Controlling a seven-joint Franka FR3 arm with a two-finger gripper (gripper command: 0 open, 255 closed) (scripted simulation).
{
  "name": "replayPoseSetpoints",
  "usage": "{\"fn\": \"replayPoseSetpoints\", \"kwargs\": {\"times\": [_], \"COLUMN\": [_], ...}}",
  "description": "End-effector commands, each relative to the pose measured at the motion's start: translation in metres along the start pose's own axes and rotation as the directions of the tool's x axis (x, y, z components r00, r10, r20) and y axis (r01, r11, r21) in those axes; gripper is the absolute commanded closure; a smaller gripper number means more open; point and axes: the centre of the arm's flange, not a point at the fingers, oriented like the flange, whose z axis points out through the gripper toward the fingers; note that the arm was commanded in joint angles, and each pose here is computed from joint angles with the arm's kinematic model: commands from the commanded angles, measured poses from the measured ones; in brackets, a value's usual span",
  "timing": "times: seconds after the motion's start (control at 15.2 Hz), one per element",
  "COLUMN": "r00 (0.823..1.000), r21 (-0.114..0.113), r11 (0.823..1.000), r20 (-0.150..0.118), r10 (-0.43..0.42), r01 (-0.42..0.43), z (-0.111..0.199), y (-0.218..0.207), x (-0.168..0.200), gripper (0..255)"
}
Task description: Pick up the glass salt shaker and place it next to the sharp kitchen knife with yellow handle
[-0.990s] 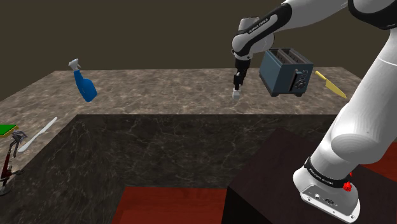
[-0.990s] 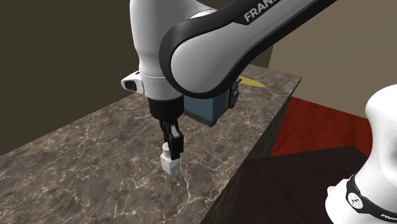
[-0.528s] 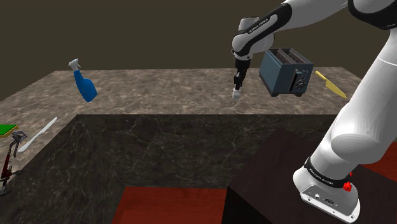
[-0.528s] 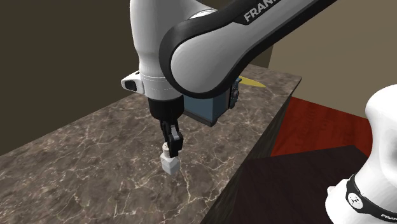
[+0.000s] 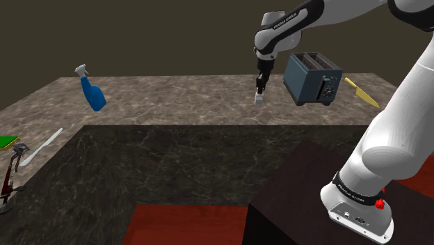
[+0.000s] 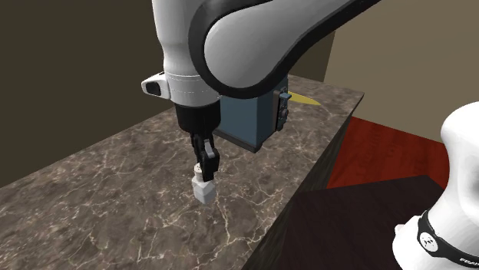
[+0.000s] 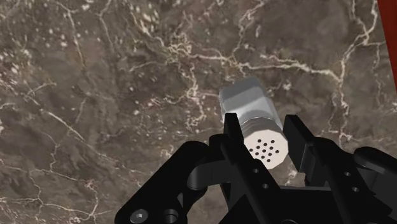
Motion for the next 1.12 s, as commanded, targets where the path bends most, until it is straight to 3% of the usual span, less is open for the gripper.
{"fn": "replayPoseSetpoints", "kwargs": {"times": [0.0, 1.06], "r00": [1.0, 1.0], "r21": [0.0, 0.0], "r11": [1.0, 1.0], "r20": [0.0, 0.0], "r10": [0.0, 0.0], "r01": [0.0, 0.0], "z": [-0.011, -0.096], "y": [0.0, -0.001], "x": [-0.001, 0.0], "gripper": [255, 255]}}
